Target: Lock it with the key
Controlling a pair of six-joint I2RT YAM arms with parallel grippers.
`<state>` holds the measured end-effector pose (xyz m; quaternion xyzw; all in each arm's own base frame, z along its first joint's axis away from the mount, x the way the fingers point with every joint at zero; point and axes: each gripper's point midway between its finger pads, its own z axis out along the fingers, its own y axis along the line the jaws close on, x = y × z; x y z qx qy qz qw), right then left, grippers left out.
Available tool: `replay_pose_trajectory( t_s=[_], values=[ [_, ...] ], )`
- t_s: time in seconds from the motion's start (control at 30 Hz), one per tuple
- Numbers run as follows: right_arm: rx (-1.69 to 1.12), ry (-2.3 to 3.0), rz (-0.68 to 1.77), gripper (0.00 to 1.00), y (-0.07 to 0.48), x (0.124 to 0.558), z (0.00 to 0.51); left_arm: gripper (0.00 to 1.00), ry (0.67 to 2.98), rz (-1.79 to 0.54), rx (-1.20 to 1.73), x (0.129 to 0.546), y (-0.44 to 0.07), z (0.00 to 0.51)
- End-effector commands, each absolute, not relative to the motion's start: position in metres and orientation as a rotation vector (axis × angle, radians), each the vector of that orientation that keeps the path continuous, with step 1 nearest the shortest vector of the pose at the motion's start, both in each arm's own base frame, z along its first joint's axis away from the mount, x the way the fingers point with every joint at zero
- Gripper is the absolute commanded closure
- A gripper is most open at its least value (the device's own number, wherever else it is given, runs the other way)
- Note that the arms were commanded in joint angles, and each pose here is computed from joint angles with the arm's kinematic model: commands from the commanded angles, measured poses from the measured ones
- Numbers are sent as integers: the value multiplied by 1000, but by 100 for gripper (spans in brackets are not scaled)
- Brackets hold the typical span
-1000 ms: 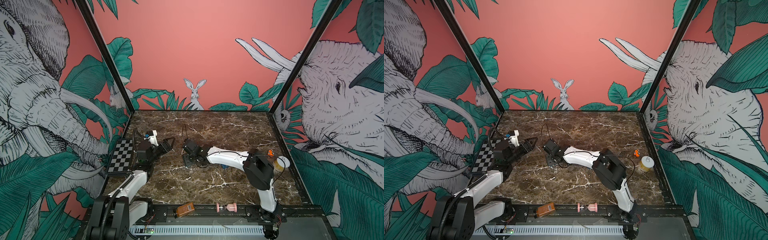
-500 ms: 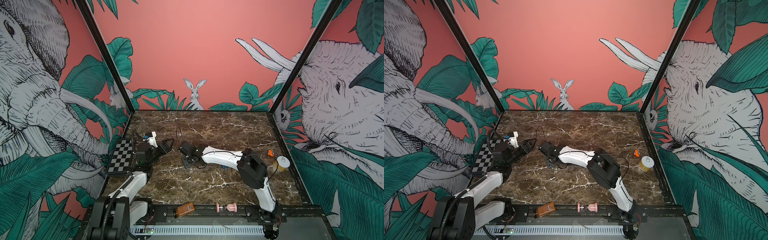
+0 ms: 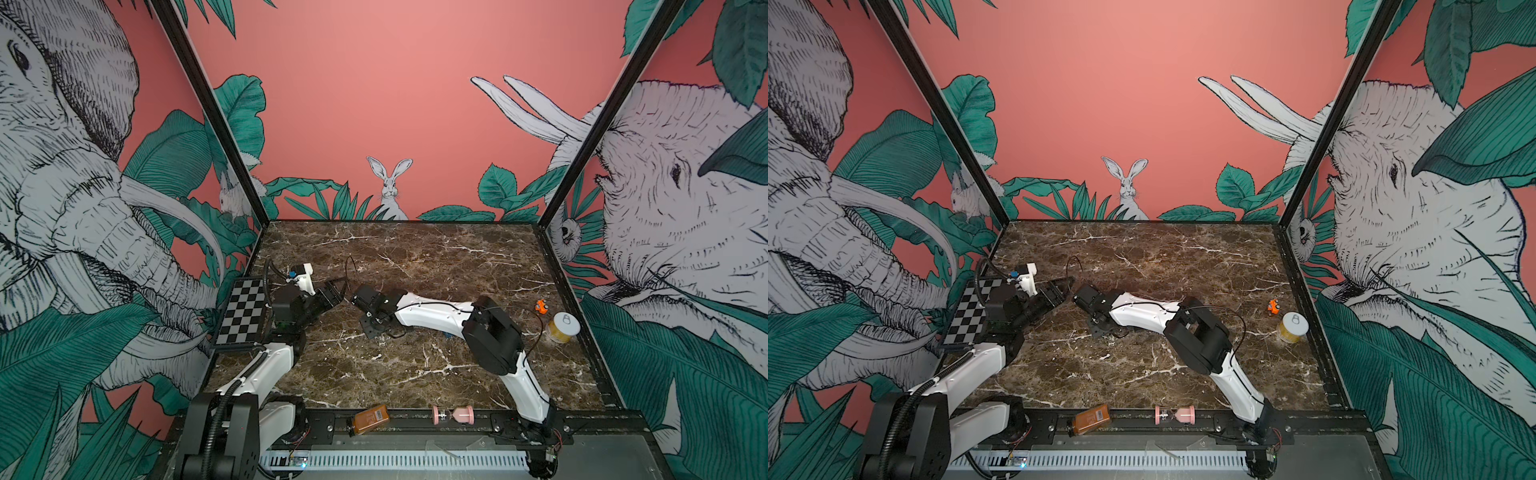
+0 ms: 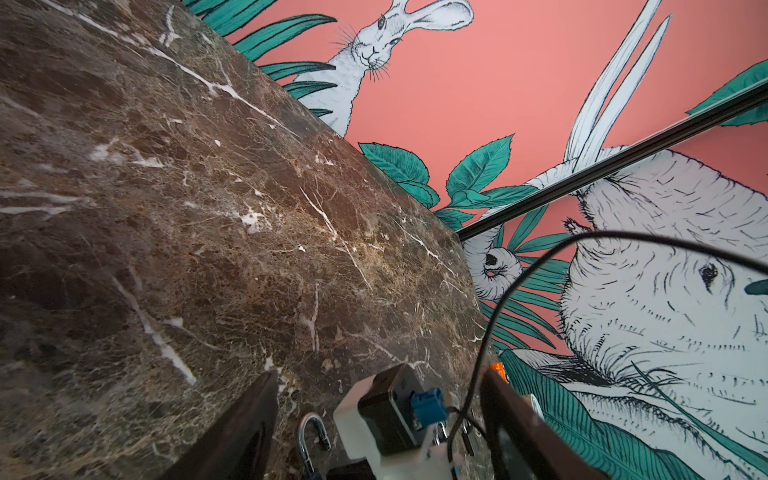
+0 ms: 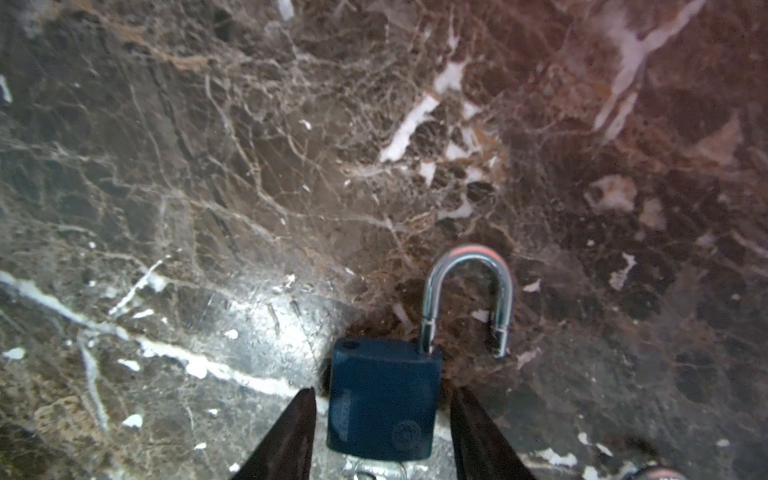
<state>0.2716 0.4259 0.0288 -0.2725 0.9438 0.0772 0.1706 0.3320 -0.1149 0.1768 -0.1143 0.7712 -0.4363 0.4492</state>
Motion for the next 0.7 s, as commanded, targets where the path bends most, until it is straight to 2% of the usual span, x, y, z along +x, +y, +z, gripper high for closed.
replay_pose_trajectory(
  t_s=[0.0, 0.23, 0.67],
  values=[
    [-797, 2686, 146, 50, 420, 270, 25, 23, 1900, -1067, -267, 329, -113, 176],
    [-804, 2700, 133, 54, 420, 269, 17, 23, 1907, -1058, -259, 329, -113, 175],
    [-811, 2719, 130, 53, 421, 267, 4, 23, 1932, -1073, -247, 331, -116, 171]
  ],
)
